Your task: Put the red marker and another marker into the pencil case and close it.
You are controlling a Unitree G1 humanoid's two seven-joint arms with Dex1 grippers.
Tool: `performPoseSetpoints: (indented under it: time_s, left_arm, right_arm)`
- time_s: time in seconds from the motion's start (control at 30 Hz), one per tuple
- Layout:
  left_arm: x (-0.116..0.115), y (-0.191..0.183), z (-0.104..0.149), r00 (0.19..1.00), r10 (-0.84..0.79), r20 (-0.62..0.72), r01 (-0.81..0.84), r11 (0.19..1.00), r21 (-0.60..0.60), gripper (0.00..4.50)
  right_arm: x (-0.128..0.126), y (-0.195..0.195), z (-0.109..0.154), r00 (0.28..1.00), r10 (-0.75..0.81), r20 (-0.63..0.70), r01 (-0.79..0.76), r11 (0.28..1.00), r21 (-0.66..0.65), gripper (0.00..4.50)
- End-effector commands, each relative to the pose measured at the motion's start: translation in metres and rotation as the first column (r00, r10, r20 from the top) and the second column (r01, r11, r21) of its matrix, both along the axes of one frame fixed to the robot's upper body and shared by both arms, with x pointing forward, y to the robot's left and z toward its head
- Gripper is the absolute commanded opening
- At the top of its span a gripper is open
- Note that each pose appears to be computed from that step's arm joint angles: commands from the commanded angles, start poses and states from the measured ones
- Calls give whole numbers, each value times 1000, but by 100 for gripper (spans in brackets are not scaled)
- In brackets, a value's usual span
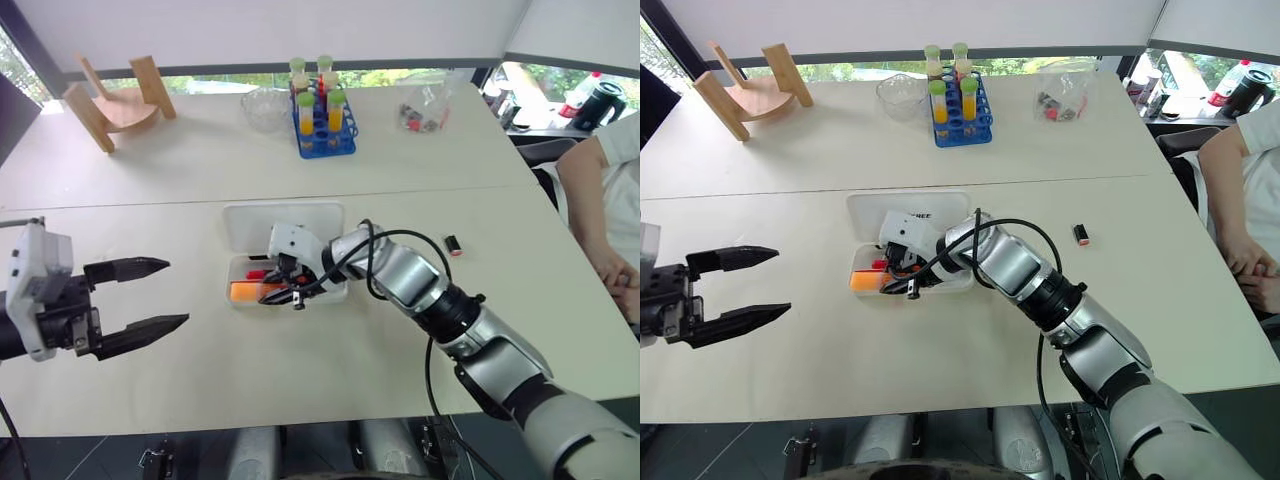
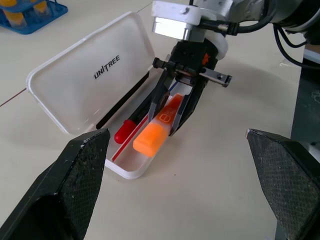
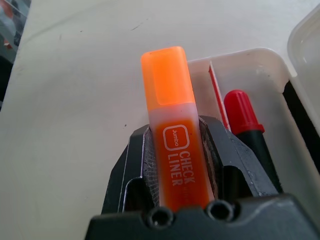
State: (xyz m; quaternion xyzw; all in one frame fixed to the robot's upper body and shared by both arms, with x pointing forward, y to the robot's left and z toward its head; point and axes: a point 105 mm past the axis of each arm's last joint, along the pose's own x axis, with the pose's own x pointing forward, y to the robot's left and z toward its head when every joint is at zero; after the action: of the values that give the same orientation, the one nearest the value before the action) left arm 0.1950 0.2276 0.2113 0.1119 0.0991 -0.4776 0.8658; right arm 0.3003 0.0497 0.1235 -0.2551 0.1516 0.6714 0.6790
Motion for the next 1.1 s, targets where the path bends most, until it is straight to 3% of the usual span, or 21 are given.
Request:
performPoseSetpoints:
  time_s: [0.03,0.1,0.13,0.3,0.33,0.43,0.53,0.63,0.7,0.77,0.83,1.1]
  left_arm:
    - [-3,-3,8,999,-11,40,11,1000,4,450]
    - [-2,-5,8,999,-14,45,14,1000,3,450]
    - [-1,-6,8,999,-14,49,14,1000,2,450]
    - [2,-7,9,998,-14,58,14,1000,-3,450]
    - [3,-7,10,998,-14,60,14,1000,-5,450]
    - [5,-7,10,998,-14,64,15,1000,-14,450]
    - [7,-9,7,998,-19,63,21,999,-24,450]
    - [8,-15,4,998,-36,61,38,998,-40,450]
    - [9,-16,3,997,-42,60,45,998,-47,450]
    - [12,-19,2,996,-59,62,62,997,-51,450]
    - [18,-22,2,995,-73,67,77,996,-54,450]
    - [27,-28,3,990,-122,77,127,990,-55,450]
  right_arm:
    - [4,9,14,998,17,63,-19,1000,24,78]
    - [5,9,13,998,20,65,-22,1000,18,78]
    - [5,9,13,998,25,65,-25,1000,14,181]
    - [4,11,20,997,36,74,-38,999,24,413]
    - [5,9,26,996,33,80,-36,999,36,443]
    - [13,-8,55,995,-44,85,35,994,106,443]
    - [27,-55,87,974,-208,90,190,965,180,443]
    - [54,-137,110,842,-537,53,511,824,245,443]
    - [58,-172,114,757,-652,48,622,741,252,443]
    - [59,-239,98,569,-818,82,792,572,212,443]
    - [52,-279,71,442,-892,92,882,451,136,443]
    - [45,-303,10,305,-952,11,952,305,38,443]
